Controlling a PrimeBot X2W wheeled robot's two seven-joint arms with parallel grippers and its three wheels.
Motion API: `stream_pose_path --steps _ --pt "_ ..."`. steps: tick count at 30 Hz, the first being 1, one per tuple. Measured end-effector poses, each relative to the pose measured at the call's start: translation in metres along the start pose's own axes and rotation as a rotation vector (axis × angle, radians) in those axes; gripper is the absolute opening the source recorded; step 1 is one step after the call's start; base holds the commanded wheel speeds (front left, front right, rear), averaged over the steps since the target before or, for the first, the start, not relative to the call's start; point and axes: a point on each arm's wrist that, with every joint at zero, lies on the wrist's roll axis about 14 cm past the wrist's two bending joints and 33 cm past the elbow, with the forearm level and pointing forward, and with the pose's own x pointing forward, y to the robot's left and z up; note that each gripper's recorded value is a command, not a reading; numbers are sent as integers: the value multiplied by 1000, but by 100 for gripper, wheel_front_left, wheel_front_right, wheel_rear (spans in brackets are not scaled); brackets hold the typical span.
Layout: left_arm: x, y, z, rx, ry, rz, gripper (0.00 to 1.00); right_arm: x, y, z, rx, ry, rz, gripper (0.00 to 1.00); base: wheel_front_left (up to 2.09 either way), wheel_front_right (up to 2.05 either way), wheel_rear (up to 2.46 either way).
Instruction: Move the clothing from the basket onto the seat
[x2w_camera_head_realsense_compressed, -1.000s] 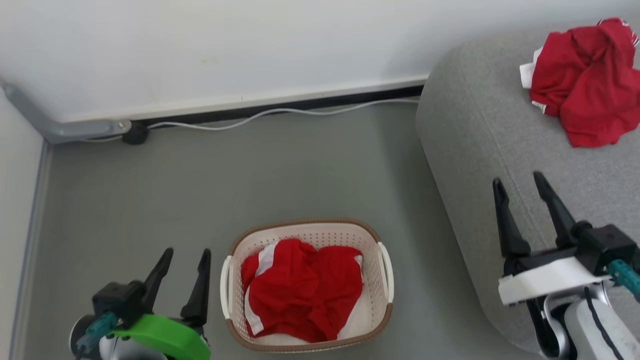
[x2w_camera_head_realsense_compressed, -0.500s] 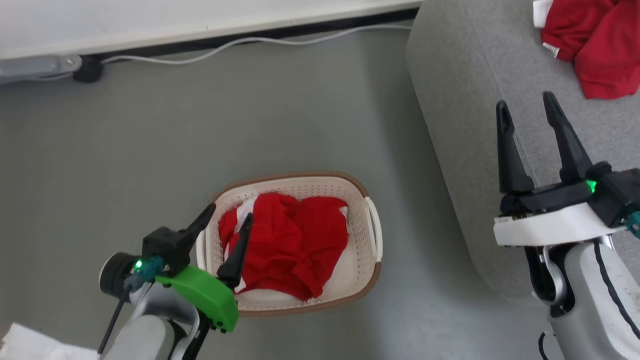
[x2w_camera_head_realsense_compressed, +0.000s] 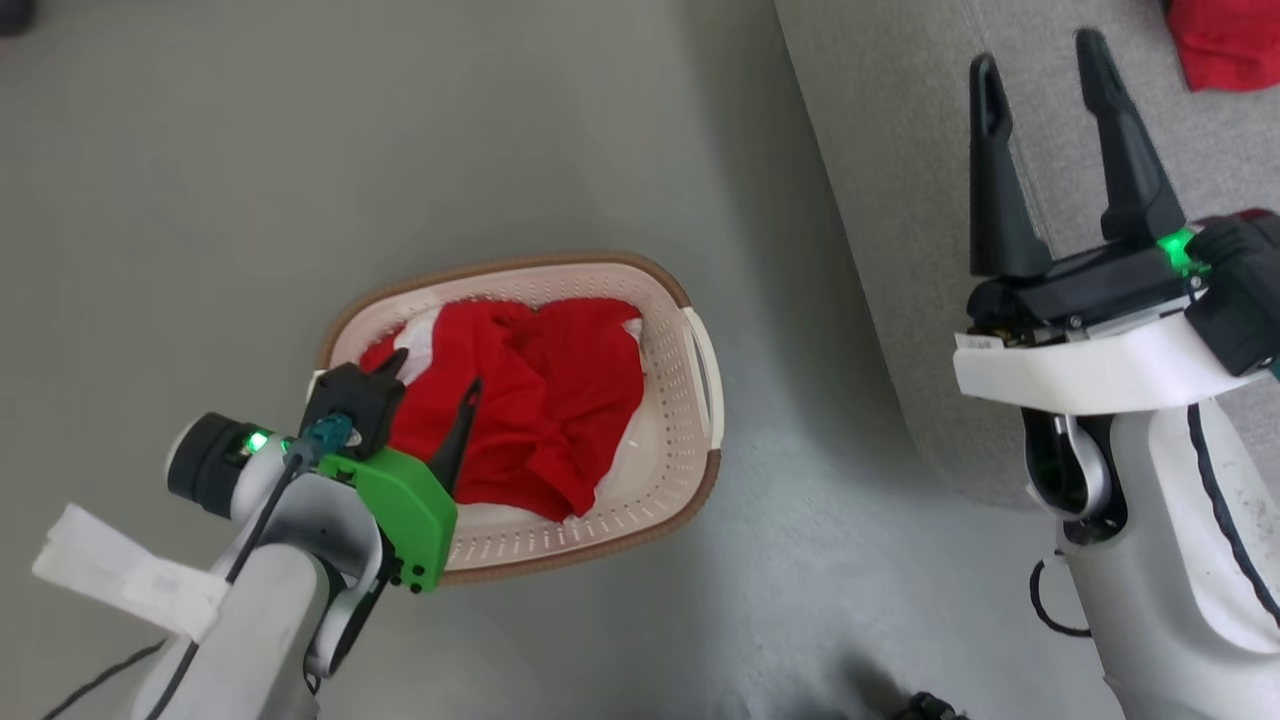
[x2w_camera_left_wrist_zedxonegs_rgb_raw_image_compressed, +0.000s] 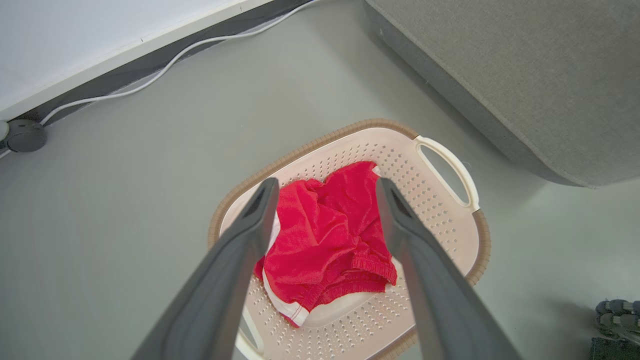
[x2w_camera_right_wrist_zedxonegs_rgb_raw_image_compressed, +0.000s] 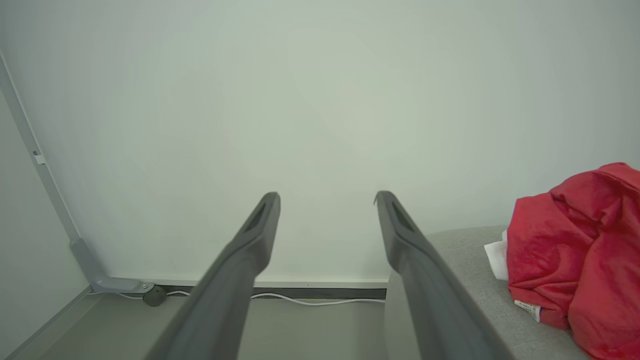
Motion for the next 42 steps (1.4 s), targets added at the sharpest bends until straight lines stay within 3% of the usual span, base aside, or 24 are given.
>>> stream_pose_path --steps 8,24,42 --pt "32 23 -43 19 164 -4 100 17 -10 -19 -10 12 -23 100 0 0 0" --pt "77 30 -120 -58 379 -58 100 26 -46 -63 -55 94 -108 100 0 0 0" --pt "107 24 -145 -98 464 -85 100 17 -63 -85 -34 162 -159 100 0 0 0"
